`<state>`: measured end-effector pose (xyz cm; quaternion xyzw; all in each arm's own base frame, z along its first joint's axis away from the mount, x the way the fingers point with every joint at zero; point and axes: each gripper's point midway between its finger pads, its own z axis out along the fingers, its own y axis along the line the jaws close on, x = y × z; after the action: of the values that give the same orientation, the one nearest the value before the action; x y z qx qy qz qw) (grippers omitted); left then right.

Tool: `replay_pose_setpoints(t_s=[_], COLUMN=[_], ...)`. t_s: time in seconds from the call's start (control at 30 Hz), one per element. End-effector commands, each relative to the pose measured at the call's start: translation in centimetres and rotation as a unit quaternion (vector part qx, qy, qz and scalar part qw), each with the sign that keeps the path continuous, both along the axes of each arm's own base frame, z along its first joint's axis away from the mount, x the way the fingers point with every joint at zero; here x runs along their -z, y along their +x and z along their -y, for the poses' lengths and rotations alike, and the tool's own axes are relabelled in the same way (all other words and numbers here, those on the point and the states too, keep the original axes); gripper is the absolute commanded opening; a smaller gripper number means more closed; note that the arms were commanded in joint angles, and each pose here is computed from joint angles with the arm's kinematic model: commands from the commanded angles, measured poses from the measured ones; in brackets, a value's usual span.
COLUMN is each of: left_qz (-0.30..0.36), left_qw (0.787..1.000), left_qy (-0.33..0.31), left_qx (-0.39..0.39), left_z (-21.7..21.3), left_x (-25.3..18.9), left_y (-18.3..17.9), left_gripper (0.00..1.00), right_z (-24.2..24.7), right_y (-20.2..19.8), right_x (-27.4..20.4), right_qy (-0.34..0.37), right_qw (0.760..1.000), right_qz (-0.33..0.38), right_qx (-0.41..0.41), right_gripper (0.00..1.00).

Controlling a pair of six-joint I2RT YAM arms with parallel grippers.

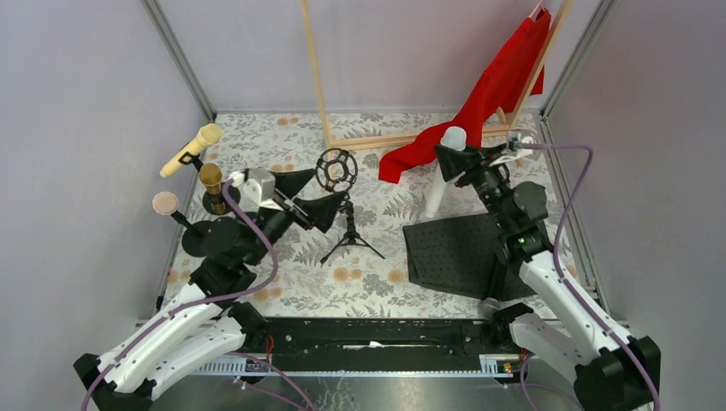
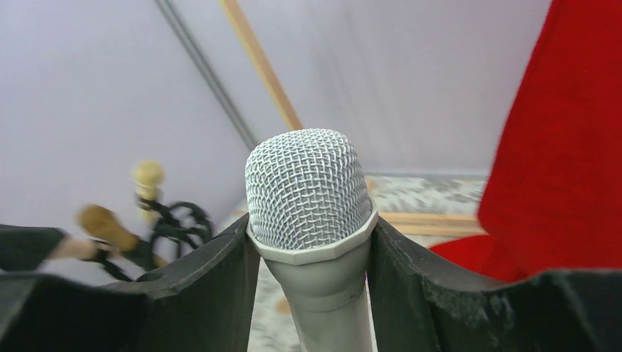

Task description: Attach the microphones to the stand

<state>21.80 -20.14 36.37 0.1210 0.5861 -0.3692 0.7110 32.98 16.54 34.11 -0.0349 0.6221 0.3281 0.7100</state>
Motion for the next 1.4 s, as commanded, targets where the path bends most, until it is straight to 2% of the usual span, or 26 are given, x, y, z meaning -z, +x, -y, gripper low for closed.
replay_pose_setpoints(t_s=[0.0, 0.23, 0.37, 0.6, 0.97, 1.07, 1.1, 1.2, 1.27, 1.37], left_qz=[0.053, 0.083, 0.083, 0.09, 0.113, 0.112, 0.114, 0.11, 0.107, 0.104], left_qw=[0.99, 0.976, 0.971, 0.966, 0.956, 0.953, 0.952, 0.952, 0.952, 0.954], left_qy=[0.058, 0.06, 0.093, 0.087, 0.115, 0.12, 0.12, 0.121, 0.12, 0.119], left_qx=[0.12, 0.194, 0.205, 0.225, 0.247, 0.256, 0.258, 0.26, 0.261, 0.256], left_z=[4.1, 9.5, 13.7, 17.3, 20.1, 20.5, 20.5, 20.6, 20.7, 20.7], left_x=[-2.0, -2.9, -2.0, -1.6, 0.2, 0.4, 0.4, 0.4, 0.5, 0.4], left_y=[-2.2, -4.3, -4.8, -4.8, -4.6, -4.8, -4.8, -4.8, -4.9, -4.7], left_gripper=[0.99, 0.99, 0.99, 0.99, 0.98, 0.92, 0.87, 0.55, 0.41, 0.38], right_z=[-0.8, -0.6, -0.2, 0.3, 0.1, 0.1, 0.1, -0.1, -0.1, -0.2], right_y=[-4.4, -8.7, -10.1, -11.2, -13.2, -13.3, -13.4, -13.0, -12.9, -12.9], right_x=[-5.9, -9.5, -10.5, -10.8, -11.1, -11.2, -11.3, -10.9, -10.7, -10.4], right_qy=[0.176, 0.272, 0.319, 0.341, 0.362, 0.356, 0.353, 0.342, 0.337, 0.332], right_qw=[0.98, 0.944, 0.922, 0.912, 0.893, 0.895, 0.896, 0.903, 0.907, 0.908], right_qz=[0.037, 0.081, 0.089, 0.086, 0.078, 0.08, 0.082, 0.078, 0.075, 0.074], right_qx=[-0.089, -0.17, -0.201, -0.21, -0.257, -0.258, -0.256, -0.247, -0.243, -0.243], right_gripper=[0.0, 0.0, 0.0, 0.0, 0.02, 0.02, 0.03, 0.03, 0.04, 0.04])
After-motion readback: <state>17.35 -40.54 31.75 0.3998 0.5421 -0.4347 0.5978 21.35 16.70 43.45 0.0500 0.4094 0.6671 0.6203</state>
